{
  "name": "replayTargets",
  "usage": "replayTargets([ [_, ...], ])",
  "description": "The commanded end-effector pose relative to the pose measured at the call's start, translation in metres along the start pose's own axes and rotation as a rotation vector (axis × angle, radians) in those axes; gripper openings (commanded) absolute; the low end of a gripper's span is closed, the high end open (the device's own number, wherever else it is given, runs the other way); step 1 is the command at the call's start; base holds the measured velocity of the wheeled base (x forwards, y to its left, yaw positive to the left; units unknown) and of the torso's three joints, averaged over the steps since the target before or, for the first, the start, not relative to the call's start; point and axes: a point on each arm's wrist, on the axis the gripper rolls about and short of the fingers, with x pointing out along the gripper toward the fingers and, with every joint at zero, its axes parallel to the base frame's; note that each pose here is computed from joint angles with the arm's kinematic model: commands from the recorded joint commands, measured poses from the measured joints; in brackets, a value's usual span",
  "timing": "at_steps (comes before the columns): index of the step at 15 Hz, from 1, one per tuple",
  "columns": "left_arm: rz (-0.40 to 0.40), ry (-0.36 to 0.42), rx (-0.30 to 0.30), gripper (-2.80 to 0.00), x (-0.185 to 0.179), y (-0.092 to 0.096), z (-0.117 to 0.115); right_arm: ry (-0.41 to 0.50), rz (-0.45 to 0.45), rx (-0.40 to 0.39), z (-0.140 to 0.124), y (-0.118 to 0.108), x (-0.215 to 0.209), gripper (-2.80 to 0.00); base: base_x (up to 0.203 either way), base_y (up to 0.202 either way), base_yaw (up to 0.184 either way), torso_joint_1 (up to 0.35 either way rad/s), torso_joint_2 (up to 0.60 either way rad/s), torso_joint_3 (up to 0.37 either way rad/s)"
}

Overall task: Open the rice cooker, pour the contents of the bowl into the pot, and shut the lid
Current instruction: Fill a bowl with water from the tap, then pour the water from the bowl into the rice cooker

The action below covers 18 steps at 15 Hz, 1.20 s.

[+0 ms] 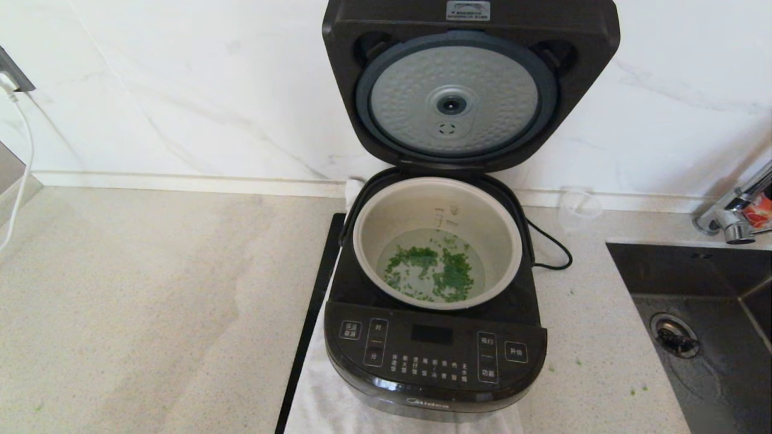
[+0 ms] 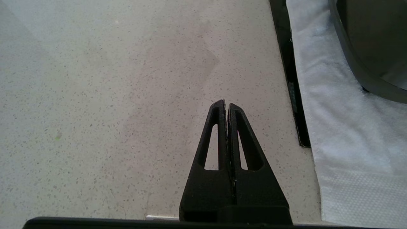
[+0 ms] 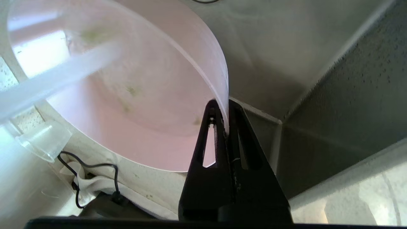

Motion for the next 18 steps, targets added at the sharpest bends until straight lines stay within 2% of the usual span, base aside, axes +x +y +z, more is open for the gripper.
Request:
replayTargets([
  [1, 0.000, 0.001, 0.000, -2.80, 0.000, 0.000, 0.000, -0.005, 0.009, -0.021, -0.010, 0.013, -0.011, -2.80, 0.000, 0.000, 0.000, 0.000, 0.00, 0.000],
  [4, 0.000, 0.001, 0.000, -2.80, 0.000, 0.000, 0.000, -0.005, 0.015, -0.069, -0.030, 0.036, -0.027, -2.80, 0.000, 0.000, 0.000, 0.000, 0.00, 0.000],
  [7, 0.000, 0.001, 0.000, -2.80, 0.000, 0.000, 0.000, 0.004, 0.026, -0.166, -0.070, 0.066, -0.044, -2.80, 0.000, 0.000, 0.000, 0.000, 0.00, 0.000],
  [9, 0.000, 0.001, 0.000, -2.80, 0.000, 0.000, 0.000, 0.019, 0.015, -0.262, -0.108, 0.091, -0.050, -2.80, 0.000, 0.000, 0.000, 0.000, 0.00, 0.000],
  [13, 0.000, 0.001, 0.000, -2.80, 0.000, 0.000, 0.000, 0.064, 0.010, -0.503, -0.199, 0.140, -0.065, -2.80, 0.000, 0.000, 0.000, 0.000, 0.00, 0.000],
  [18, 0.000, 0.001, 0.000, -2.80, 0.000, 0.000, 0.000, 0.182, 0.011, -0.740, -0.294, 0.177, -0.085, -2.80, 0.000, 0.000, 0.000, 0.000, 0.00, 0.000],
])
